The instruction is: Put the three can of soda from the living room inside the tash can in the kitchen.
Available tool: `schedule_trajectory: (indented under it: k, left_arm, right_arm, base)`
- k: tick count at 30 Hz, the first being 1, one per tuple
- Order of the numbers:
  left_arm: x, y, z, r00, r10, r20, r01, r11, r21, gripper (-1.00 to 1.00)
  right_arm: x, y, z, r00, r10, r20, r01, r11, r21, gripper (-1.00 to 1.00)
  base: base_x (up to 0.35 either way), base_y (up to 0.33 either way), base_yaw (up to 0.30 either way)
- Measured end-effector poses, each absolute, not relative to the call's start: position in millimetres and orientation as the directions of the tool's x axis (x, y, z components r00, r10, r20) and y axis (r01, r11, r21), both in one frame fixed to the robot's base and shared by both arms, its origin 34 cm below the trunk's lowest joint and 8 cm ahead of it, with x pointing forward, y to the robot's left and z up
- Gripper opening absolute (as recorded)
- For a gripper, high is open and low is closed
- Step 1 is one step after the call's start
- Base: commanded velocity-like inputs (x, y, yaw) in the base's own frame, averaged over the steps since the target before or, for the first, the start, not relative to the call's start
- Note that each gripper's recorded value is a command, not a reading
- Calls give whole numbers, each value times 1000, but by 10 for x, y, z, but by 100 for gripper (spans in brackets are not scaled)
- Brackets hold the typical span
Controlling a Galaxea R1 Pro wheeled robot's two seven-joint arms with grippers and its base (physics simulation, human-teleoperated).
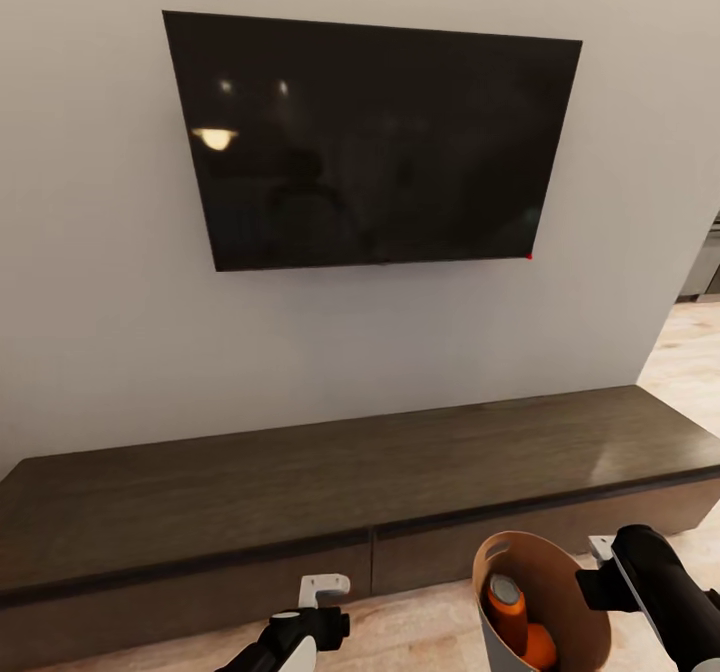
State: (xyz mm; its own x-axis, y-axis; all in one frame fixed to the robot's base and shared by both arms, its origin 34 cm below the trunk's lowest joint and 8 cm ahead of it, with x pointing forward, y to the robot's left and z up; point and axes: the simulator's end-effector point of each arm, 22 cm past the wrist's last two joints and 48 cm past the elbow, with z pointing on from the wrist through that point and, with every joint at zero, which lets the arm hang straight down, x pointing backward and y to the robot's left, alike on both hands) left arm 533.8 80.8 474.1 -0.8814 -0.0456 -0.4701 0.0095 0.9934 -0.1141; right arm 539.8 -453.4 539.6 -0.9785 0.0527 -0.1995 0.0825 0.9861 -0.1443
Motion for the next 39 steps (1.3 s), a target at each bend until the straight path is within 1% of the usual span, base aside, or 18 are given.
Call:
schedule_trajectory:
  k: [39]
  left_arm:
    - [5323, 823, 4721, -883, -44, -467, 9, 994, -110, 100]
  right_arm:
    - [5376, -4564, 5386, -979, 57, -196, 87, 985, -150, -100]
  base:
    - [1, 1, 0]
